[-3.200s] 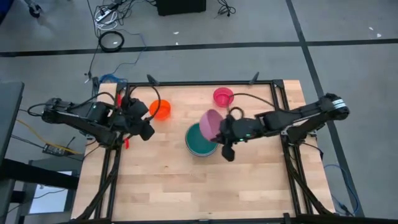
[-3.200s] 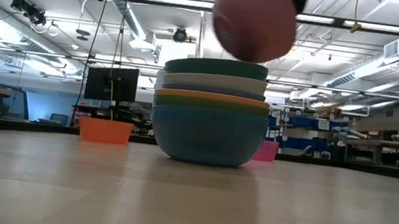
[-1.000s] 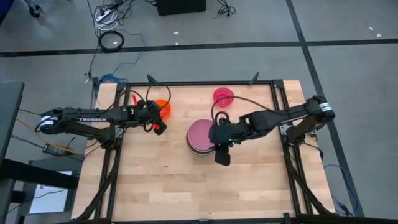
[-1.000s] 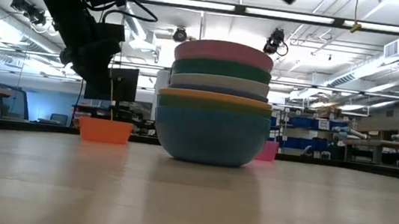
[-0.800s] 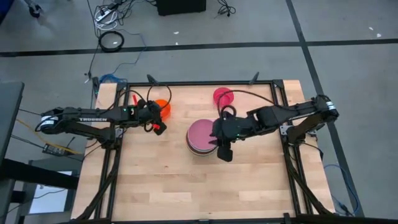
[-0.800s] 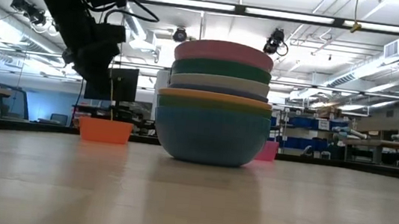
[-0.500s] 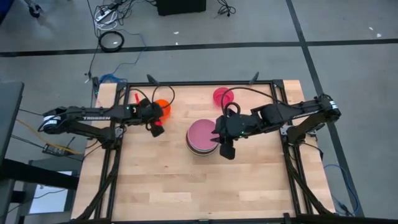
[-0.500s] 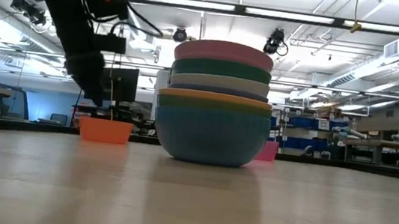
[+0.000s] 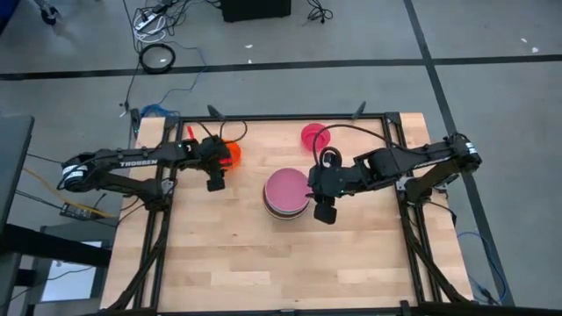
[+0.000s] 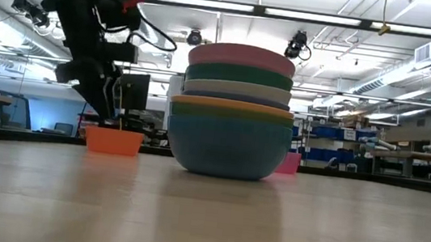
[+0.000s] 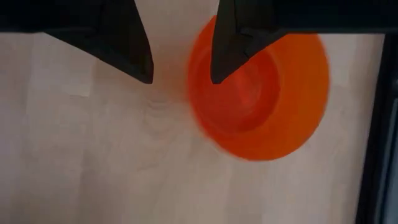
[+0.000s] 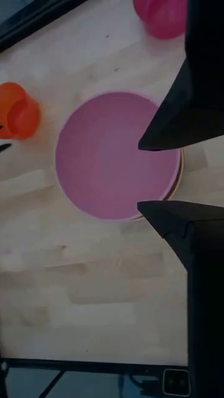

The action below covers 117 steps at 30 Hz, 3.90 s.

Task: Nest bowls inside each other
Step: Stack the light orange bowl on top of the pink bowl, then stack the light pink bowl on top of the light orange bowl

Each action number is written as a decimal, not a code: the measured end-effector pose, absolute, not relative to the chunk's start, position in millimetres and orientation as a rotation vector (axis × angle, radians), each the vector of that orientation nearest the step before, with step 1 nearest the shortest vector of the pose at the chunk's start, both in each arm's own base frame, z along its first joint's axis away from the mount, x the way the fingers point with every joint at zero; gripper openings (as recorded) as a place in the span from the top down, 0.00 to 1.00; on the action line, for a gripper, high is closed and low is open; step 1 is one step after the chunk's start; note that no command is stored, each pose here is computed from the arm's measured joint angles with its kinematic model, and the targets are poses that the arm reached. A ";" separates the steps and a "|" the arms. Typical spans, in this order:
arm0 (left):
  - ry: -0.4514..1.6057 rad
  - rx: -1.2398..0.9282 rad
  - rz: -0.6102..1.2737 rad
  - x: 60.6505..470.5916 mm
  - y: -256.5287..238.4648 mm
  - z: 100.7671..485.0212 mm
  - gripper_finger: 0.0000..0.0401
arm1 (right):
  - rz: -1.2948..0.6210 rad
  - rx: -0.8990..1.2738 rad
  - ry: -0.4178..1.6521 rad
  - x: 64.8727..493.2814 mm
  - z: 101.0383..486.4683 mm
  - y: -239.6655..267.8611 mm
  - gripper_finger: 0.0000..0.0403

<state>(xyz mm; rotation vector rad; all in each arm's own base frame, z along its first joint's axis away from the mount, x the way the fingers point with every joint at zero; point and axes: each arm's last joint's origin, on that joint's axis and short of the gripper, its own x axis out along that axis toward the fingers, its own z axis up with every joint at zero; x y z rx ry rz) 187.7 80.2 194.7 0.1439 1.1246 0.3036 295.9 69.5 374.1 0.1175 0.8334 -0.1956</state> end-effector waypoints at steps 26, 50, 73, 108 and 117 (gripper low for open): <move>1.214 0.058 0.303 207.1 111.8 150.3 0.98 | -0.224 0.111 0.846 294.4 372.5 69.5 0.68; 0.667 0.208 0.171 237.3 57.1 327.9 0.99 | -0.679 0.183 0.998 283.7 349.2 -42.3 0.71; 0.484 0.130 -0.167 293.9 -23.4 320.5 0.99 | -0.566 0.345 0.979 273.5 325.7 -114.9 0.76; 0.615 -0.026 -0.124 345.5 -16.6 277.7 0.76 | -0.562 0.309 0.991 263.0 325.7 -138.5 0.77; 0.614 0.027 -0.127 347.4 -18.8 315.8 0.73 | -0.453 0.298 1.160 271.1 293.6 -158.2 0.76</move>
